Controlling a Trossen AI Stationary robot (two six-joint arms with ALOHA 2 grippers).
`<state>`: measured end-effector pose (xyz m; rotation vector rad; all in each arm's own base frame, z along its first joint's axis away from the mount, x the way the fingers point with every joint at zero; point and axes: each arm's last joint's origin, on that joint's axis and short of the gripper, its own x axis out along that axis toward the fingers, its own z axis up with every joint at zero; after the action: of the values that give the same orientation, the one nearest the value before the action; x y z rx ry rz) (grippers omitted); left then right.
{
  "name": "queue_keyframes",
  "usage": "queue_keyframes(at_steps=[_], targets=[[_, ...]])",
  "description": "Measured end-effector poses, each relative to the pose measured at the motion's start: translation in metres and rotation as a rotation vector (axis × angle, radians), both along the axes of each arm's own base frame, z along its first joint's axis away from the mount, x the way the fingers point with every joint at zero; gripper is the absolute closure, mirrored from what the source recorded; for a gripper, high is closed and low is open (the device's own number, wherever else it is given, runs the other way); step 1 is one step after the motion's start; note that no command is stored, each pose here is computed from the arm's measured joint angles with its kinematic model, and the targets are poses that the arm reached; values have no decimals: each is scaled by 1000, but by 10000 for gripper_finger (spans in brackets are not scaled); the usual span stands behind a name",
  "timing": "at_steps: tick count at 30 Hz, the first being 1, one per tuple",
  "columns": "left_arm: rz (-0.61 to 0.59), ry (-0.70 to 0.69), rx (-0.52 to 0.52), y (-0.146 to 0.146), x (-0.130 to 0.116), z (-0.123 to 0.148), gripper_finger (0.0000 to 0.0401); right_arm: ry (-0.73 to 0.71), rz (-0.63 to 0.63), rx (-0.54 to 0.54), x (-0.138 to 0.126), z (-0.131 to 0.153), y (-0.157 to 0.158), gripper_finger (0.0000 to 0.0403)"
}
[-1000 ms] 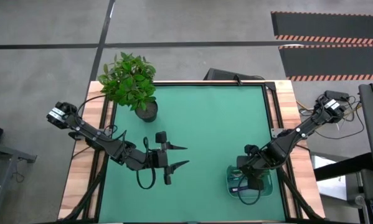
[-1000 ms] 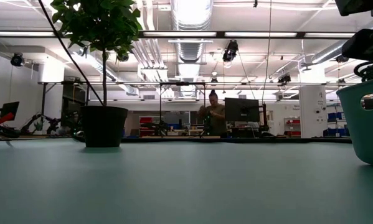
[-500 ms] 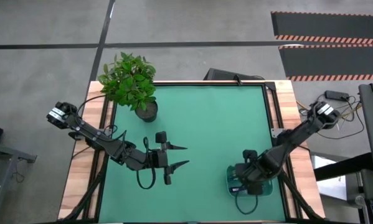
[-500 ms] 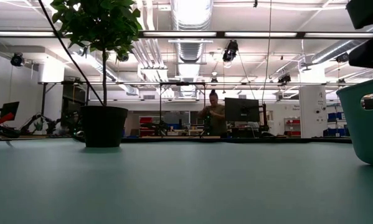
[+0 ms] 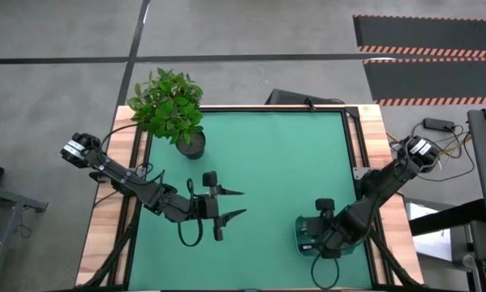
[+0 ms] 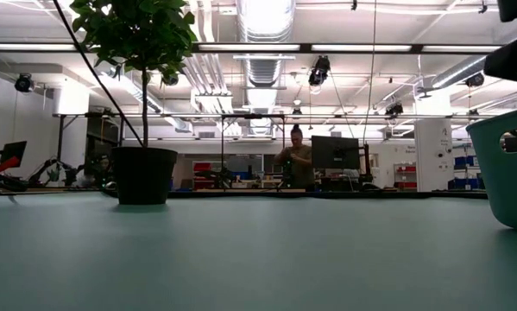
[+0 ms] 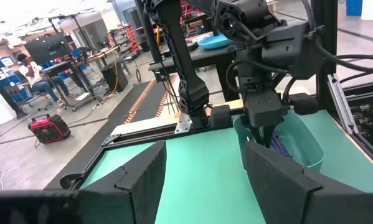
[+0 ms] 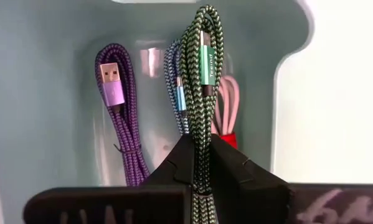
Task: Pick and place USB-C Cables
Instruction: Put the black green charger cable into the green bin
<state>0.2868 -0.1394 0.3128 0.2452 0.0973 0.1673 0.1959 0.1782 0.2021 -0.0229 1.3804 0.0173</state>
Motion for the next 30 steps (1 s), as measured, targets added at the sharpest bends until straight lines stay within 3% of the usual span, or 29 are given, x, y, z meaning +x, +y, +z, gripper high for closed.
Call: queue_keyframes(at_steps=[8,16,30], targets=[[0,0,0,0,0,0,200,-52,22,-91,-8,-7,12,388],[0,0,0,0,0,0,200,1,37,-152,-6,-27,19,388],[4,0,0,1,1,0,200,-8,41,-203,-5,-35,22,388]])
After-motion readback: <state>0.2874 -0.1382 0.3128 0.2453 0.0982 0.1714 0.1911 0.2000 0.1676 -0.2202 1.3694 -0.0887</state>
